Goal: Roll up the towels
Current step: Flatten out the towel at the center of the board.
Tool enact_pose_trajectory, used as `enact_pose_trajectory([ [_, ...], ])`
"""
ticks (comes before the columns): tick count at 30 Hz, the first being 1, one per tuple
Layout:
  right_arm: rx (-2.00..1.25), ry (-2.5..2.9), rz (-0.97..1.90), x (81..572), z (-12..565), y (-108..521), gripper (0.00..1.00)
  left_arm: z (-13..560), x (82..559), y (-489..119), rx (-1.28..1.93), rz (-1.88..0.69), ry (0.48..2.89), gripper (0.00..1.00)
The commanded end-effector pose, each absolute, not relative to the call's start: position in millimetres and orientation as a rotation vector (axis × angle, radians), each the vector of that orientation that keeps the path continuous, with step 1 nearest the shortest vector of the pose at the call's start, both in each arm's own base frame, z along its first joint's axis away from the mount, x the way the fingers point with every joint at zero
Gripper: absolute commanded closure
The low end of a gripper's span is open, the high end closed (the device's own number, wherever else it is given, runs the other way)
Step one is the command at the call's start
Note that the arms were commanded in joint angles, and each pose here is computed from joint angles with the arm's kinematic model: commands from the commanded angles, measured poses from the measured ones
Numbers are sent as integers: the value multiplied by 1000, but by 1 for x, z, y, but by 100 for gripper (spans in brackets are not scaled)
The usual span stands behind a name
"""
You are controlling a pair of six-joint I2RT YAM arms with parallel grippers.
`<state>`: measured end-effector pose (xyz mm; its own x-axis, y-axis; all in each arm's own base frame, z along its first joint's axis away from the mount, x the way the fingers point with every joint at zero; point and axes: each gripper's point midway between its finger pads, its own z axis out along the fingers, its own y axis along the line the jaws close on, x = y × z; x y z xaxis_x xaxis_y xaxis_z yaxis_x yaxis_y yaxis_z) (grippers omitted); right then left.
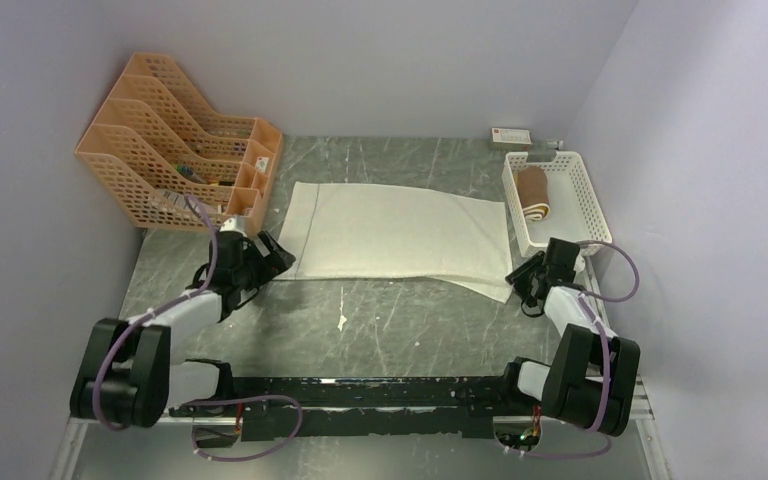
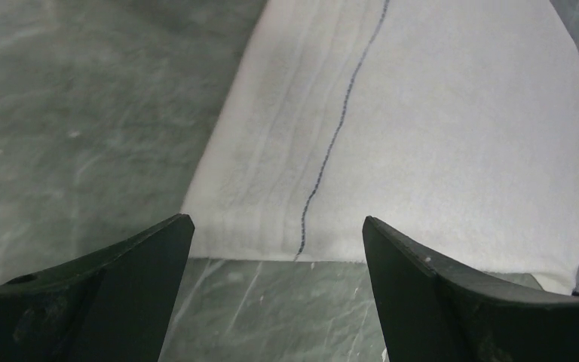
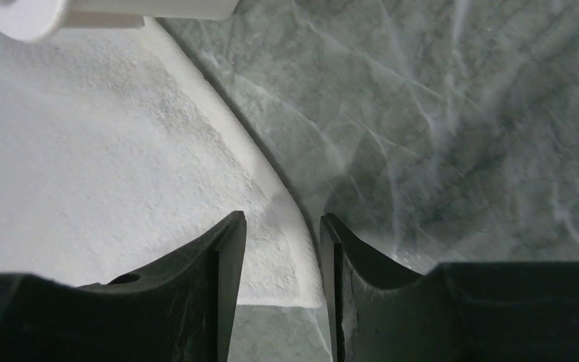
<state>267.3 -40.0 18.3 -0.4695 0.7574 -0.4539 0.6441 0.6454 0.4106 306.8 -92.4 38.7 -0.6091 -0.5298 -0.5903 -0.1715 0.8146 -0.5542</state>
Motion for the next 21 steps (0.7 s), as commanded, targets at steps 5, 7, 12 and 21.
enact_pose_trajectory([
  [5,1091,2333,135,248,16,-50,58,30,271,-58,-669,-368,2309,3],
  [7,1045,2315,147,256,27,-51,58,43,280,-62,-641,-399,2278,3],
  [12,807,2217,267,307,76,-29,52,91,333,-76,-473,-428,2205,3],
  [21,317,2252,151,437,140,35,40,156,479,-130,-98,-376,2211,3],
])
